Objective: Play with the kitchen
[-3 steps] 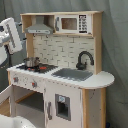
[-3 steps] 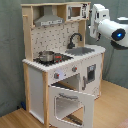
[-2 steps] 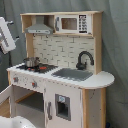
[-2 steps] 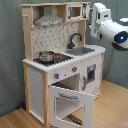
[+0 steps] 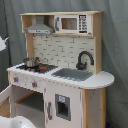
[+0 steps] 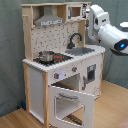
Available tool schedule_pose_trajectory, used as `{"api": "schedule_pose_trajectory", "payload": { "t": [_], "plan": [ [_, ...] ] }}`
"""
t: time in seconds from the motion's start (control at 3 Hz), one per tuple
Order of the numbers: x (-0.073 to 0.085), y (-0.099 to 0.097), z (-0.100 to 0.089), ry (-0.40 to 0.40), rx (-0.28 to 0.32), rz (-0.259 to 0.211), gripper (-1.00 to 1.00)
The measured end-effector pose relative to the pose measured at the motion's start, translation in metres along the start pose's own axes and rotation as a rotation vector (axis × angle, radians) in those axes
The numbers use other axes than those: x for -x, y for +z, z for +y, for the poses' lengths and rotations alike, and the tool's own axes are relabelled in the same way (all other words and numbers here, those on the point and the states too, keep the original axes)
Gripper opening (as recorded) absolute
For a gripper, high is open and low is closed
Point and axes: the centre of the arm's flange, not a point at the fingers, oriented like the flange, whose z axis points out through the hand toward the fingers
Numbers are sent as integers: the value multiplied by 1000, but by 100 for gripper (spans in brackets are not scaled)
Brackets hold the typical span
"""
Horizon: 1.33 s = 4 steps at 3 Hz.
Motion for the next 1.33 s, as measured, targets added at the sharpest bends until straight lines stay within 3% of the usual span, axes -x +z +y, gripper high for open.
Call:
{"api": "schedule_pose_trajectory", "payload": {
  "t": [0.33, 0.67, 1.33],
  "plan": [
    [-19, -27, -26, -96, 17, 52, 100],
    [-25, -51, -49, -224, 28, 92, 100],
    [-14, -80, -94, -487, 22, 131, 100]
  ]
}}
